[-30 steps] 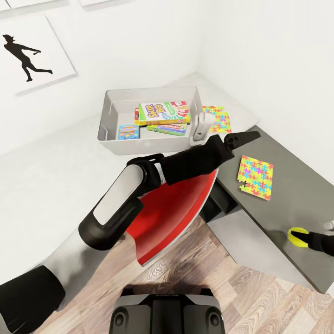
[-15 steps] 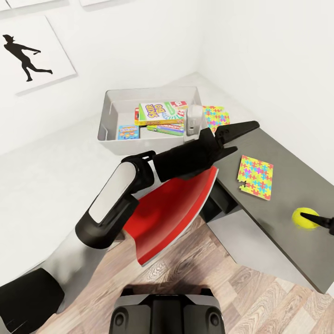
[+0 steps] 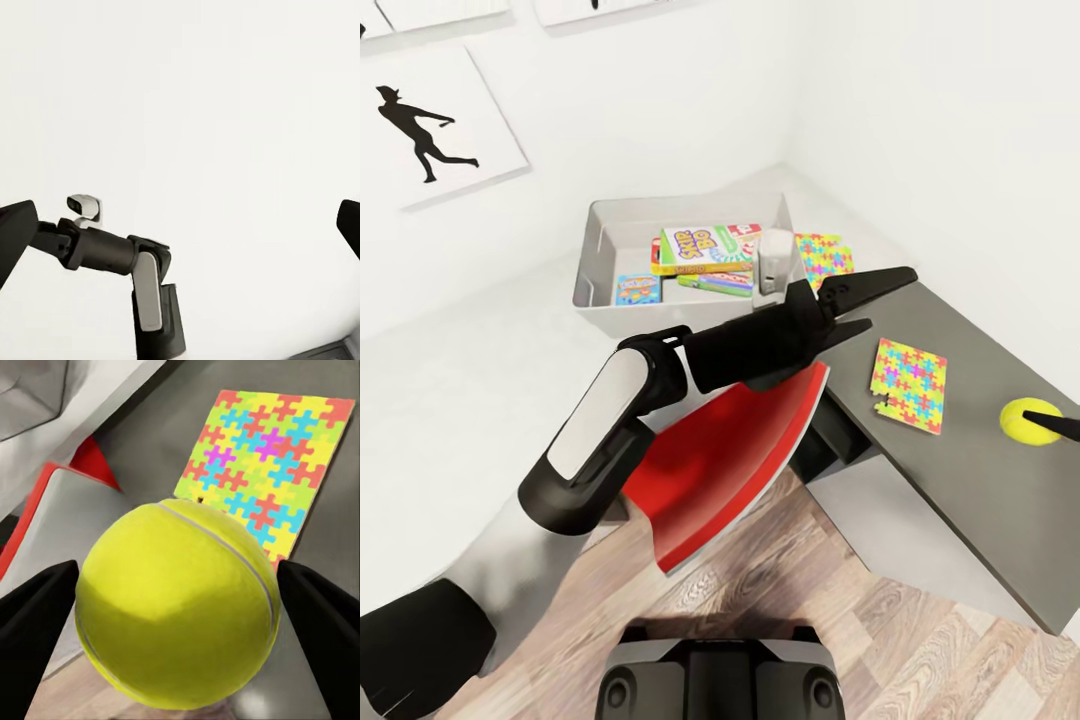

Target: Put all the toys in the child's room - the three board games (two on the bed and one on the table), the two jigsaw puzzles on the table, and the tennis ball on the table - inside the toy box on the table in the child's room.

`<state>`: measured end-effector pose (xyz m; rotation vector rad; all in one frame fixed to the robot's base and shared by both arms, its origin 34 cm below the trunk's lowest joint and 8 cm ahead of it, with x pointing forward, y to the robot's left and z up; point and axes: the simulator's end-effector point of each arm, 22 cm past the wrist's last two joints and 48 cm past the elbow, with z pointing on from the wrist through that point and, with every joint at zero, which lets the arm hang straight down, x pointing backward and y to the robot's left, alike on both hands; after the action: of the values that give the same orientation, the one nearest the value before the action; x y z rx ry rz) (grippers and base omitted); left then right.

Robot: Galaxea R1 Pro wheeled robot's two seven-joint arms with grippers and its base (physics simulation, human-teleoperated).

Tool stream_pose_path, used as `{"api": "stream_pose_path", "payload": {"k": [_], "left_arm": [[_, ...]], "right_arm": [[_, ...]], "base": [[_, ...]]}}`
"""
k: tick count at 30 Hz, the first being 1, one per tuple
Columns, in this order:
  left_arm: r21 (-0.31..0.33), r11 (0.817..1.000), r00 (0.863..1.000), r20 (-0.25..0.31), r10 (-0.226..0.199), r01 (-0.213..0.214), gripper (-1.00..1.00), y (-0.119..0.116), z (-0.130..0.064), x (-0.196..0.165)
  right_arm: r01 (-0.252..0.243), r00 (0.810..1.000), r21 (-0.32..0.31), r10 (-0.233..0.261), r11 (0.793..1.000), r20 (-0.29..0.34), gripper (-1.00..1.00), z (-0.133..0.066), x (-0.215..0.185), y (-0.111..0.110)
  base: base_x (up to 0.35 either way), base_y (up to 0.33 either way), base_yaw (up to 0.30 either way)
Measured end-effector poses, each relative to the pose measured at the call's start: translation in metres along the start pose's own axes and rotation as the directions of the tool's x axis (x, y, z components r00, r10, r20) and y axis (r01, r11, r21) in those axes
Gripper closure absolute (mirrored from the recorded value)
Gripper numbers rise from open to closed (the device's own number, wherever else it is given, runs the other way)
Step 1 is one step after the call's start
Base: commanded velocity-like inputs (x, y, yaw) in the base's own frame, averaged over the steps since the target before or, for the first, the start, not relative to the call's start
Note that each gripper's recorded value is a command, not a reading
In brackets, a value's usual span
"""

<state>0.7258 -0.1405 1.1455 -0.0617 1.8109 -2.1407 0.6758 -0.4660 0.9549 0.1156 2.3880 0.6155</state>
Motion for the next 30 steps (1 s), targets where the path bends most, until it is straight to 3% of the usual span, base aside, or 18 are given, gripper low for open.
{"api": "stream_pose_path", "payload": {"k": [14,24,30], "left_arm": [[0.003,1.0,1.0,-0.003,0.02,-0.02,-1.0,-0.01,-0.009,-0.007],[-0.069,0.998,0.997,0.079,0.002,0.004,-1.0,0.019,-0.069,-0.043],[-0.075,0.997,0.995,0.101,0.002,0.006,-1.0,0.021,-0.087,-0.051]], "right_arm": [[0.05,0.993,-0.059,-0.043,0.997,0.109,1.0,-0.003,-0.052,0.027],[0.061,0.981,-0.128,-0.036,0.99,0.189,1.0,0.006,-0.079,0.056],[0.09,0.976,-0.167,-0.054,0.982,0.21,1.0,0.013,-0.093,0.077]], "base": [[0.0,0.0,0.01],[0.0,0.0,0.06],[0.0,0.0,0.076]]}}
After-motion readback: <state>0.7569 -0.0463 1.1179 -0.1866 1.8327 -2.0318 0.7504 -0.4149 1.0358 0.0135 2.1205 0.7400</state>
